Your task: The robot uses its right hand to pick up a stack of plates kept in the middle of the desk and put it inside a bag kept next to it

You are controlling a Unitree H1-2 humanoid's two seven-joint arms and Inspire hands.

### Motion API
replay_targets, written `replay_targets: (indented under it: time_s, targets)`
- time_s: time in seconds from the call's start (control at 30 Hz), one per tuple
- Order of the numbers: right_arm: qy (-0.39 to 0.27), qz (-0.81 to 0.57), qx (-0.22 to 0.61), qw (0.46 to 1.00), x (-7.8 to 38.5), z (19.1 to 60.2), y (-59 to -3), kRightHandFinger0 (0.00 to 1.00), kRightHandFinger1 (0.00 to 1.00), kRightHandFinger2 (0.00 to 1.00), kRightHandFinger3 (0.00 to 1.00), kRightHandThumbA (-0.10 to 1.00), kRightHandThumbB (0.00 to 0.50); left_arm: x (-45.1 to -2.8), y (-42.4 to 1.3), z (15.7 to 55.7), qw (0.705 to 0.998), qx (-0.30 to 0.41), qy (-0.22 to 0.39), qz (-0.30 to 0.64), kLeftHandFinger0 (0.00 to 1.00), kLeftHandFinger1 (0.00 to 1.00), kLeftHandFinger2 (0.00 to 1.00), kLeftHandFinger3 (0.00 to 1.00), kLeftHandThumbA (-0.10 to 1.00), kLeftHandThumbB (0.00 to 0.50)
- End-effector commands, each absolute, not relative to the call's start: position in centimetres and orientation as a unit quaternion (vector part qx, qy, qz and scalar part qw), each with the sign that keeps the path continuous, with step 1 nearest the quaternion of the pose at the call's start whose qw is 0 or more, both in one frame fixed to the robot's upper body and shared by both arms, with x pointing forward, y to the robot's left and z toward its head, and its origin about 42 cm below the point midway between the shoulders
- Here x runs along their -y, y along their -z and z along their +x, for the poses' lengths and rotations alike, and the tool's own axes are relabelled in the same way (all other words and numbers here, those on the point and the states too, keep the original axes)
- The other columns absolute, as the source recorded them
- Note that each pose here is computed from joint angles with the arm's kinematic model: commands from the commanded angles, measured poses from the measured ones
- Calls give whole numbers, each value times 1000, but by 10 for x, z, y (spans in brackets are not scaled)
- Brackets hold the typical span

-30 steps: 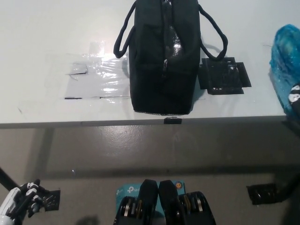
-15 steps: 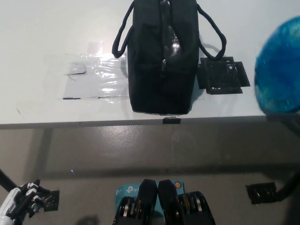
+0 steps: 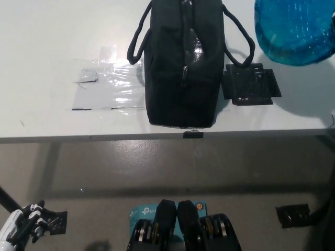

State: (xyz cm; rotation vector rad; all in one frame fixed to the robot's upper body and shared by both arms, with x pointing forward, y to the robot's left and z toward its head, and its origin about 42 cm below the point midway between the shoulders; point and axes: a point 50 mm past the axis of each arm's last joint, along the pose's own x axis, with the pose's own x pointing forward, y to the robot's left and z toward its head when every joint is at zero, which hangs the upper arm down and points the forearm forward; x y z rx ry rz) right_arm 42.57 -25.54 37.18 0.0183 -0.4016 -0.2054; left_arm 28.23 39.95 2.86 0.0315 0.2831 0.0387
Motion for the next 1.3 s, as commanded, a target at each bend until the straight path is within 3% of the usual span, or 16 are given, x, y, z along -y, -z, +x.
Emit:
replay_targets:
  time_s: [0.0,0.07,0.13,0.23,0.63,0.77,1.1,1.27]
  targets:
    - [78,15,270,959,241,424,-423,0,0,358,258,-100,190,-407,-40,286,993,-118,-5,32,58,283,444,527,562,500]
    - [71,12,276,958,234,424,-428,0,0,322,183,-100,253,-407,-41,286,993,-117,-5,28,49,276,437,517,553,500]
    - [65,6,279,958,227,425,-431,0,0,268,102,-100,283,-406,-40,286,993,-117,-5,26,50,281,442,518,545,500]
    - [55,-2,281,958,214,427,-435,0,0,264,101,-100,318,-405,-39,284,993,-119,-3,28,47,280,439,524,550,500]
    - [36,-55,293,954,168,442,-470,0,0,196,123,-100,308,-403,-36,283,992,-124,-3,24,40,266,438,510,539,500]
    - [28,-74,285,955,154,446,-469,0,0,198,90,-100,332,-403,-36,283,992,-123,-2,27,38,261,449,504,545,500]
    - [36,-110,256,960,145,460,-461,0,0,186,89,-100,336,-400,-34,282,992,-125,1,26,40,252,433,484,532,500]
    - [49,-123,228,965,143,470,-446,0,0,100,64,-100,373,-401,-34,282,992,-123,3,25,42,254,435,501,534,500]
